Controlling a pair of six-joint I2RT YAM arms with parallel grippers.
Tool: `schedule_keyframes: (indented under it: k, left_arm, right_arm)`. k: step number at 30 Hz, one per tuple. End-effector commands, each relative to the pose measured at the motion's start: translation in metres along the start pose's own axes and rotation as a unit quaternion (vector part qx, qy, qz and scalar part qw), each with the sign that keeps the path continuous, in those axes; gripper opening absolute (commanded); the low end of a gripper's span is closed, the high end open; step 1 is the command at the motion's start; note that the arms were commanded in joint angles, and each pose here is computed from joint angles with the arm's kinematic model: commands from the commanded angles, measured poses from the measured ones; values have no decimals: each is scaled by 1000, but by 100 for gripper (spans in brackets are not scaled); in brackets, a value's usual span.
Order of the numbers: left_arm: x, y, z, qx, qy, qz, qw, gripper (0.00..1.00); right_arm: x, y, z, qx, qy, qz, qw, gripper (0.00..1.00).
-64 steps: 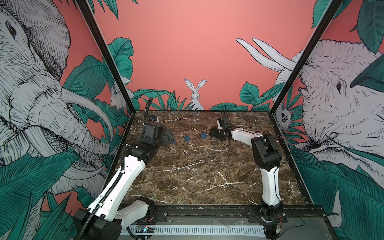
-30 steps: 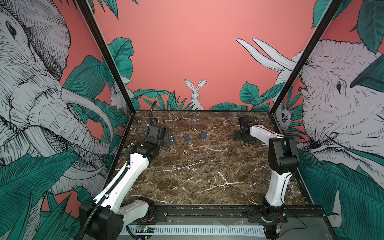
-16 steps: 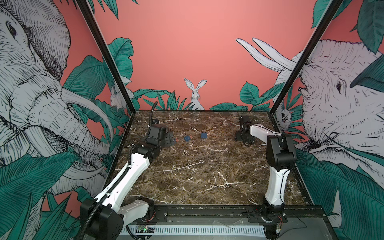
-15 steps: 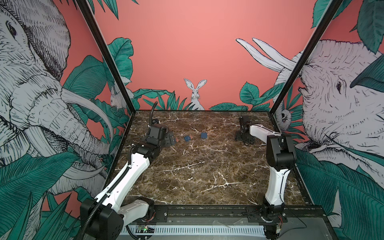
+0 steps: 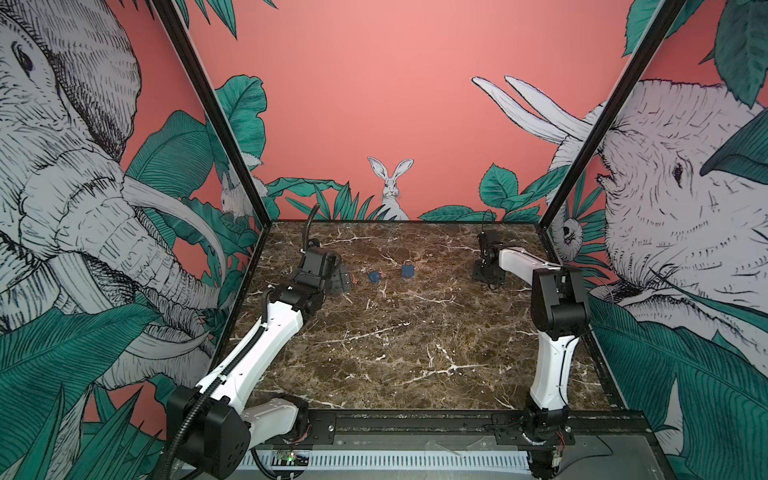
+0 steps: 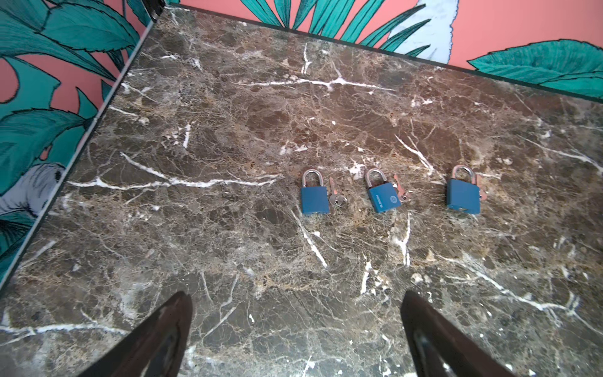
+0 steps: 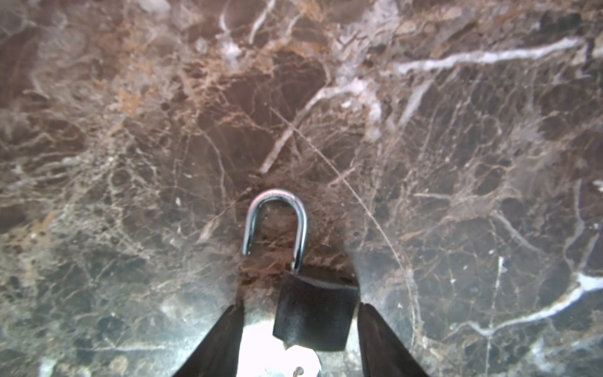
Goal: Lock with the key
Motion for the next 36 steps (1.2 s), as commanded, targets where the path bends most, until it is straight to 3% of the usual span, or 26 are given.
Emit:
schedule_keyframes:
  k: [1,10,15,22,30,36]
  left_arm:
    - [6,9,5,-15,-2,12,1000,99]
    - [0,7,5,-2,-4,-2,1000,99]
    - [-1,5,4,2,6,-5,1000,99]
    - [-3,3,1,13,1,-16,1000,99]
    - [-10,4,-2,0,-15,-62,998,99]
    - [-21,2,-4,33,-35,-92,995,99]
  right_arm:
    - [-3,-12,-8,22,3,-3,1000,55]
    - [-5,-14,-15,30,5,11,999,40]
    - [-3,-14,-17,35,13,26,999,39]
    - [5,-10,-14,24,27,63,997,20]
    - [14,11,-9,-30,55,121,991,13]
    - [20,24,-7,-55,79,160,982,12]
Point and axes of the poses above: each gripper's point midway between its finger pads, its own y axis back along the fingers, its own x axis along the line the jaws close on, z = x × y, the point moved 6 cm from there along y, back along the fingers, and after that the axes turned 6 degrees about y, right-handed, at the moved point
